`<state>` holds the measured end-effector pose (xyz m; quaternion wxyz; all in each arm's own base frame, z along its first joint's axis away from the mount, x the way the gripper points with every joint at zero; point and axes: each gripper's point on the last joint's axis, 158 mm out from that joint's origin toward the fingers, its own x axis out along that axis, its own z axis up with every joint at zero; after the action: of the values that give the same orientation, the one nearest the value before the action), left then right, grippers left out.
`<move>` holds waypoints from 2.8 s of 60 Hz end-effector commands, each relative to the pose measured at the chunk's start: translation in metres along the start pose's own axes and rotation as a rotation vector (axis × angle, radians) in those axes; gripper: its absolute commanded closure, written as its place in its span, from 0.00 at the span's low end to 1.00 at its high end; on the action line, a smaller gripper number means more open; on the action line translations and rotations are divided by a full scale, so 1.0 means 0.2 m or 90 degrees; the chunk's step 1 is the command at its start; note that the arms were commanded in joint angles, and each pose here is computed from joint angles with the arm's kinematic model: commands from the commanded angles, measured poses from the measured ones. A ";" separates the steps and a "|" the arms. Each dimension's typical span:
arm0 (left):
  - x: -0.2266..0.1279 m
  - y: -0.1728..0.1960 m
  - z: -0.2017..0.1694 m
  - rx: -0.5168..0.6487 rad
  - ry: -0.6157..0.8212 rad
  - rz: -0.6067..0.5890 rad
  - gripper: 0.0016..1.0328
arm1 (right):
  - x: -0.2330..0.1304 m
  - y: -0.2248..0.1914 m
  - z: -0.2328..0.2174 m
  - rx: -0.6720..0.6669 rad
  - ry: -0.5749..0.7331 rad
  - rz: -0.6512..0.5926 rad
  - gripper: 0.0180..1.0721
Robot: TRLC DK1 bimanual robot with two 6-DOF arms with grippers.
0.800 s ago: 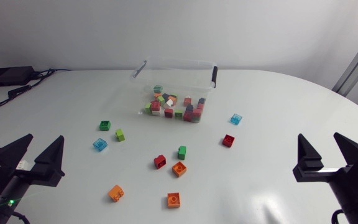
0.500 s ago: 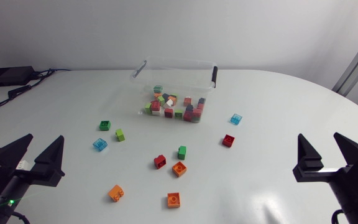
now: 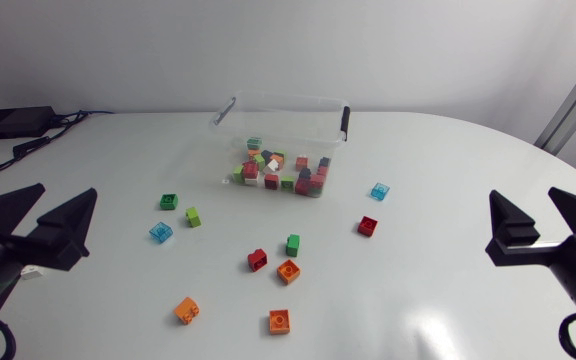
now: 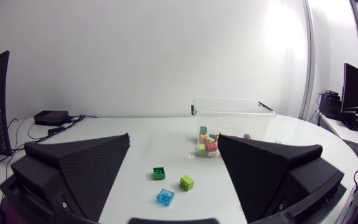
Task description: Place the duplo bricks in the container
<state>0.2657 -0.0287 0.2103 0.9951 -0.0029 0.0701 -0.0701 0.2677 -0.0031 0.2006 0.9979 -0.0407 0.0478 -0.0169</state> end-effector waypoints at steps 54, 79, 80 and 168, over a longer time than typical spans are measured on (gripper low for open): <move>0.53 0.03 -0.81 0.187 0.723 -0.153 0.07 | 0.68 -0.11 -0.38 -0.166 0.490 0.112 0.05; 0.61 0.06 -1.01 0.214 0.809 -0.151 0.27 | 0.89 0.07 -0.54 -0.216 0.537 0.249 0.05; 0.61 0.07 -1.02 0.217 0.812 -0.149 0.27 | 0.89 0.09 -0.54 -0.225 0.536 0.255 0.05; 0.72 -0.16 -0.57 0.220 0.710 -0.264 0.72 | 1.11 0.44 -0.63 -0.303 0.566 0.440 0.72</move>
<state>0.3780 -0.0681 0.0510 0.7434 0.1833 0.5935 -0.2482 0.4801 0.0615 -0.0005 0.7721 -0.2286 0.5031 0.3138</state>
